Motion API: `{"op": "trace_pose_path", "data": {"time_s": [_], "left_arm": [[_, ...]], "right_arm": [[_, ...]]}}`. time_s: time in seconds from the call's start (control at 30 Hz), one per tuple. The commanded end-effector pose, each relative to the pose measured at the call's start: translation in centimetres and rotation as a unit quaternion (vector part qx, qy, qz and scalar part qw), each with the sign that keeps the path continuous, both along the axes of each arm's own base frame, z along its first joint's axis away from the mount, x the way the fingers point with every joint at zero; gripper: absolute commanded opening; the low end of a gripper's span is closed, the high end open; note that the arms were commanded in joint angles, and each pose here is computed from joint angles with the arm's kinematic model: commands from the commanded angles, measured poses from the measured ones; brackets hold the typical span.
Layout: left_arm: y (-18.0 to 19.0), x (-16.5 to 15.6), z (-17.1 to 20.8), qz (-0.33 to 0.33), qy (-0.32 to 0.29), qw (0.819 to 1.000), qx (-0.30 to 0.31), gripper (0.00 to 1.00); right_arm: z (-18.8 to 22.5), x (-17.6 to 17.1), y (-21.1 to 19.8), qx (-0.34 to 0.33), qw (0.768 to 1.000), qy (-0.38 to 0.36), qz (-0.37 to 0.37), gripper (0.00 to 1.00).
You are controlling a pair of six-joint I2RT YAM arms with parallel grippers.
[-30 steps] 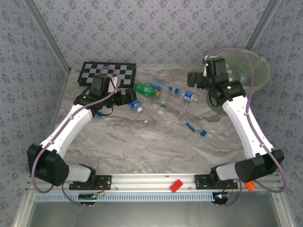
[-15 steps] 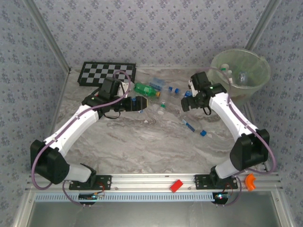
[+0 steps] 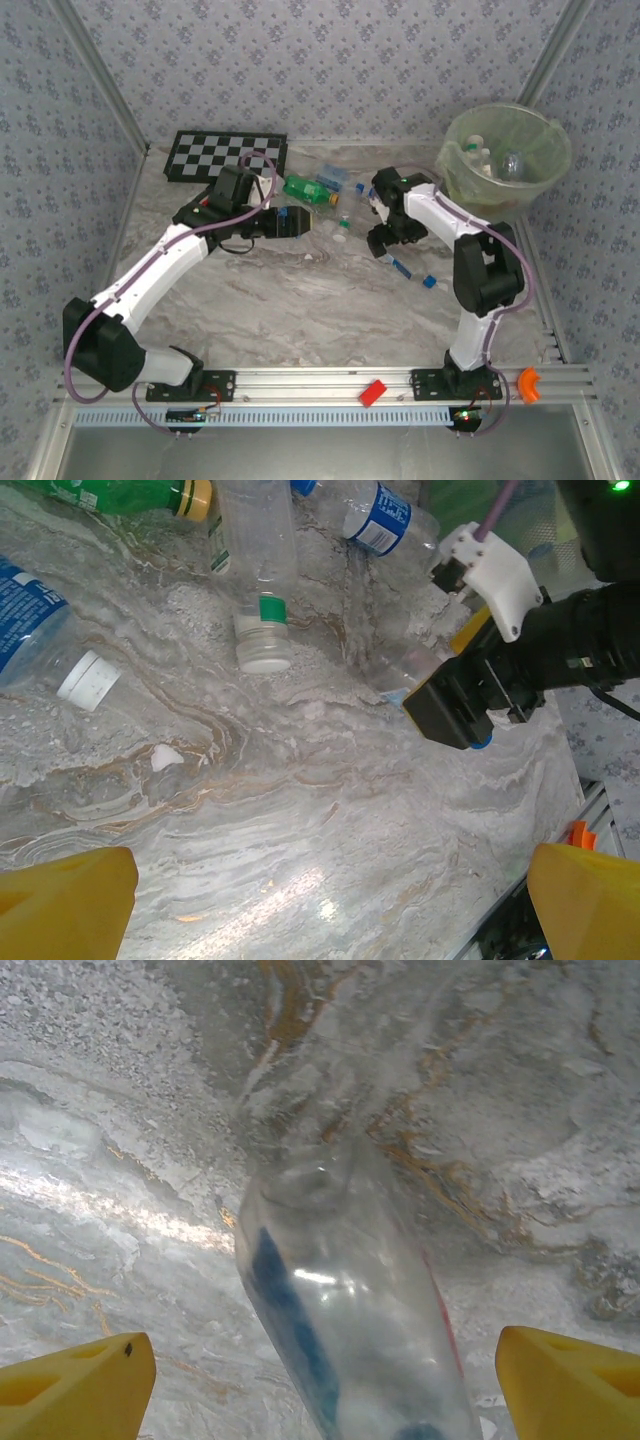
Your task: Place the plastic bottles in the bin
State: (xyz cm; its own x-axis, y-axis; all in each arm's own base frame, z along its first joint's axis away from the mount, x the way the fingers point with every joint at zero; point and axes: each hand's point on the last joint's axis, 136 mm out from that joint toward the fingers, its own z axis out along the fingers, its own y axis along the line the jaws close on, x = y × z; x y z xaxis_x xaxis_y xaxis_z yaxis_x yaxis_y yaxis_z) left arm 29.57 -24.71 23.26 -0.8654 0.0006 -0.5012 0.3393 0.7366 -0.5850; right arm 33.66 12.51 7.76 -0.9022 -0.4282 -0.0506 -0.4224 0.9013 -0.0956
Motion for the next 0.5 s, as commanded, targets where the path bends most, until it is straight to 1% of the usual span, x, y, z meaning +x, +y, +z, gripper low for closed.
{"op": "trace_pose_path", "data": {"time_s": [0.0,0.27,0.47], "left_arm": [[0.4,-0.9,0.6,-0.001,-0.008,1.0,0.002,1.0],[0.6,-1.2,0.5,0.002,-0.006,1.0,0.004,1.0],[0.7,-1.1,0.8,0.0,-0.01,1.0,0.005,1.0]], "right_arm": [[-0.5,-0.1,0.2,-0.033,0.999,0.022,0.025,0.9],[-2.5,0.0,-0.1,-0.067,0.996,0.043,0.036,0.89],[-3.9,-0.2,0.2,-0.081,0.994,0.06,0.045,0.79]]}}
